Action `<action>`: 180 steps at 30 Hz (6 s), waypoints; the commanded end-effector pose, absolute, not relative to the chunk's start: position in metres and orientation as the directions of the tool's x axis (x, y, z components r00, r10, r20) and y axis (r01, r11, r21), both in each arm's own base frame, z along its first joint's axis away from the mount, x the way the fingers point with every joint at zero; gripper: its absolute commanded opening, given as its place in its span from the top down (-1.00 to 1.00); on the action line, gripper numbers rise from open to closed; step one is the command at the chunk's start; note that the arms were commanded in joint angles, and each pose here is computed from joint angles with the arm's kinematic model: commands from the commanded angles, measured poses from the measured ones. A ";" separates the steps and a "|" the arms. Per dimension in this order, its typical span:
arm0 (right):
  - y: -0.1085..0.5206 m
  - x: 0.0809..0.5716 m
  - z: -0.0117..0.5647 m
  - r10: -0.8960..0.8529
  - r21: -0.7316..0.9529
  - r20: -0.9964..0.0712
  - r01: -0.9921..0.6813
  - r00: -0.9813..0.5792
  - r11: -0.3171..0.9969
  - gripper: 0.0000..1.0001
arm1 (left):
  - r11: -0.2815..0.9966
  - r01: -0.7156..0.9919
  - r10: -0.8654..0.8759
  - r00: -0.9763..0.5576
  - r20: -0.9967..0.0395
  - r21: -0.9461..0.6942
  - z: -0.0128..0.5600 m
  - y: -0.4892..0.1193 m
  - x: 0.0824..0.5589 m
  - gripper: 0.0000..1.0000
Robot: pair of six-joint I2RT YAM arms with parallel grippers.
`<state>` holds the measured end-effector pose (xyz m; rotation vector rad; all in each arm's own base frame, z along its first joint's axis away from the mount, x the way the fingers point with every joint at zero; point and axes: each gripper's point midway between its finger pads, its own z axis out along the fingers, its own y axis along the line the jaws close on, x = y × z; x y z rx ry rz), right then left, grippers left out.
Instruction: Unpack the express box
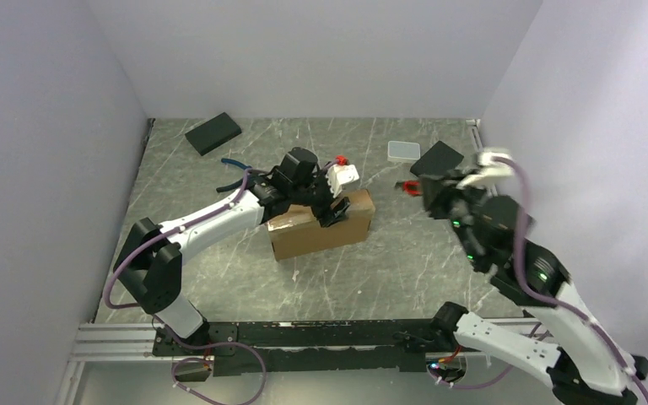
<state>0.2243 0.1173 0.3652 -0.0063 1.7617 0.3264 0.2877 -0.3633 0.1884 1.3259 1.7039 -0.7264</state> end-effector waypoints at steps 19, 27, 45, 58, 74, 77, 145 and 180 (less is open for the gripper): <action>0.107 0.241 0.397 0.220 0.214 -0.975 -0.153 0.023 0.965 1.00 | 0.725 0.663 0.078 -0.345 -0.935 -0.184 0.284 -0.189 0.261 -0.99; 0.141 0.245 0.407 0.230 0.223 -0.973 -0.278 -0.008 0.934 1.00 | 0.867 0.423 -0.056 -0.441 -0.896 -0.262 0.257 -0.139 0.238 -0.91; 0.168 0.244 0.401 0.222 0.227 -0.973 -0.379 -0.056 0.897 1.00 | 0.601 0.315 -0.414 -0.663 -0.623 -0.735 0.234 -0.203 0.248 -0.75; 0.177 0.248 0.400 0.216 0.223 -0.974 -0.393 -0.063 0.892 1.00 | 0.306 0.436 -0.328 -0.786 -0.524 -0.846 0.239 -0.271 0.237 -0.61; 0.201 0.252 0.390 0.126 0.171 -0.984 -0.461 -0.126 0.871 1.00 | 0.503 0.714 -0.151 -0.482 -0.863 -0.487 0.226 -0.257 0.238 -0.99; 0.211 0.252 0.385 0.097 0.158 -0.984 -0.489 -0.147 0.858 1.00 | 0.540 0.775 -0.110 -0.322 -0.940 -0.328 0.224 -0.238 0.227 -0.99; 0.277 0.217 0.350 -0.104 0.034 -0.971 -0.557 -0.215 0.830 1.00 | 0.376 0.927 -0.110 0.033 -0.993 -0.011 0.173 -0.331 0.236 -0.66; 0.283 0.218 0.330 -0.166 -0.005 -0.950 -0.519 -0.264 0.855 1.00 | 0.390 0.921 -0.090 0.024 -0.996 -0.013 0.170 -0.330 0.239 -0.54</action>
